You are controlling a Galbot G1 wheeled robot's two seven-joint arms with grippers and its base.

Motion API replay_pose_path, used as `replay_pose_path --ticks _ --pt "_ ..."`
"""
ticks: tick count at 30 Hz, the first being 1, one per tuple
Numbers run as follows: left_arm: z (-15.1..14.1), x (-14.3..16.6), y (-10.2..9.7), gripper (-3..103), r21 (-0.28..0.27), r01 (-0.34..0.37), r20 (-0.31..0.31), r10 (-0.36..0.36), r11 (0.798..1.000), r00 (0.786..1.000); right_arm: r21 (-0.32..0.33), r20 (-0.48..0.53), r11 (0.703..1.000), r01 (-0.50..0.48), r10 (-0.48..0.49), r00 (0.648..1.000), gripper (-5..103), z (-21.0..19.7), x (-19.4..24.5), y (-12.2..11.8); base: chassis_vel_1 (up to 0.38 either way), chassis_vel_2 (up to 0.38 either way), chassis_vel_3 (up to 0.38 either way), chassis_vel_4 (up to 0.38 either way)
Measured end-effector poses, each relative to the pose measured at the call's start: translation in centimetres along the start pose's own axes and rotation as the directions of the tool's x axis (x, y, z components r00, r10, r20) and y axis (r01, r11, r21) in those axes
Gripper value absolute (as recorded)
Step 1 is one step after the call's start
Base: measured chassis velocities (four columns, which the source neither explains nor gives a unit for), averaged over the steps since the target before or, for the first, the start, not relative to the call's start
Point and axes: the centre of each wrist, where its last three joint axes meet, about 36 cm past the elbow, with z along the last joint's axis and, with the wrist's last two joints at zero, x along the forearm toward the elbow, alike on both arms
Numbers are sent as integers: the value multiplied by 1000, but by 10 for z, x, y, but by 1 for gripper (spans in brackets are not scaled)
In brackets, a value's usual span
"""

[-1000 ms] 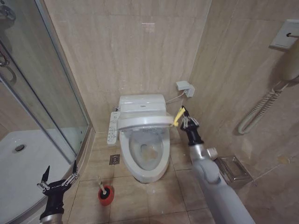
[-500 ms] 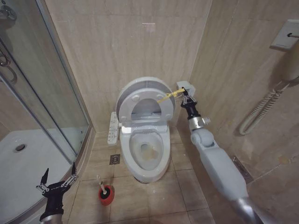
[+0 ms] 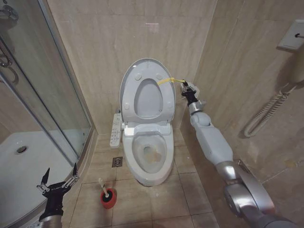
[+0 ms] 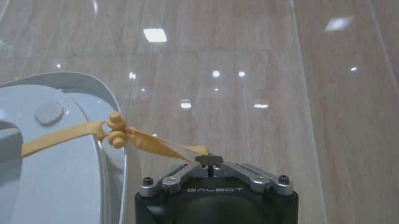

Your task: Open the toilet lid, clean the toilet bowl with a toilet brush, close the toilet lid, and flush.

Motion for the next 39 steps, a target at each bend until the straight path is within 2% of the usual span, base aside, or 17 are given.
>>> replay_pose_path --ticks 5,11,19,26,27,33,34,39 --pt "1 -2 2 100 6 -3 7 3 1000 1000 -2 -25 1000 3 -3 1000 0 4 -4 6 0 0 0 0" --pt "-1 -6 10 100 5 -6 16 6 1000 1000 10 -81 1000 5 -4 997 0 15 -12 0 0 0 0 0" --pt "-4 -10 19 100 0 -7 24 7 1000 1000 11 -101 1000 9 -8 995 0 16 -17 4 0 0 0 0" --pt "-6 -10 20 100 1 -9 25 9 1000 1000 22 -95 1000 16 -14 995 0 12 -5 7 0 0 0 0" --pt "-7 -9 19 100 2 -10 27 10 1000 1000 25 -90 999 22 -20 996 12 10 1 7 0 0 0 0" --pt "-11 -9 19 100 4 -13 35 13 1000 999 22 -55 999 48 -46 997 12 3 38 11 0 0 0 0" --pt "-11 -9 18 100 5 -13 34 13 1000 999 18 -49 998 52 -51 997 38 1 48 12 0 0 0 0" --pt "-11 -7 13 100 15 -16 33 15 1000 999 15 -41 998 64 -63 997 38 -5 86 16 0 0 0 0"
